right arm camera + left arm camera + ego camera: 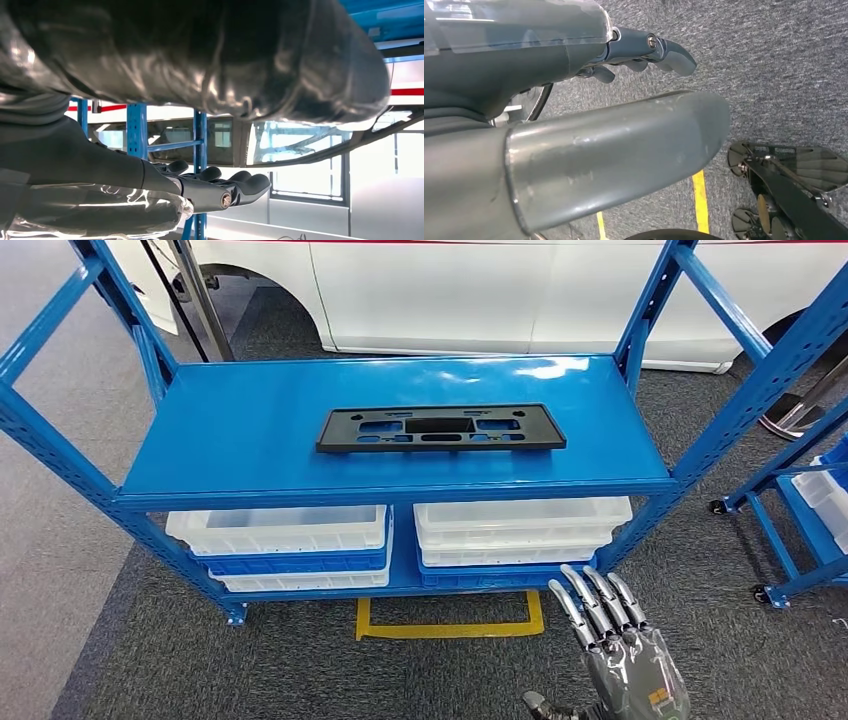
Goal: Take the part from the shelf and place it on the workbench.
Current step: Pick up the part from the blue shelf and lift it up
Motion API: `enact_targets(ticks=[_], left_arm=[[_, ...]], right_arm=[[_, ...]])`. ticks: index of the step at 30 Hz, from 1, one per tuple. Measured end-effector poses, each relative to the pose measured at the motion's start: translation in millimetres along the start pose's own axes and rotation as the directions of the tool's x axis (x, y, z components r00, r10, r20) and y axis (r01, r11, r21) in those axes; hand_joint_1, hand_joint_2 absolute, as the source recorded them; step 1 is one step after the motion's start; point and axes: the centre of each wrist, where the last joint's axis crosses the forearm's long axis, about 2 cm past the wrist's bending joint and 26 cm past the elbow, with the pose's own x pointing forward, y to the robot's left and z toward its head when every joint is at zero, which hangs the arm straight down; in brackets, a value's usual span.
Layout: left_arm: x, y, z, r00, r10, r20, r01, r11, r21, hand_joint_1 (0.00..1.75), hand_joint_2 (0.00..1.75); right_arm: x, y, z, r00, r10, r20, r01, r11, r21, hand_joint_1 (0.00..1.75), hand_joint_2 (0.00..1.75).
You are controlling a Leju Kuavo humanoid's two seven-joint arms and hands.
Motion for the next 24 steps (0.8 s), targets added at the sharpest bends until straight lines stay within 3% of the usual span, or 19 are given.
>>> enact_targets(ticks=[24], left_arm=[[-3.2,1.8,-0.1,1.000,-0.024,0.006,0.024,1.000,0.003,0.00,0.00]], right_arm=[[-4.5,0.4,-0.3,1.000,0.014,-0.018,-0.015,0.999,-0.032,0.00,0.00]])
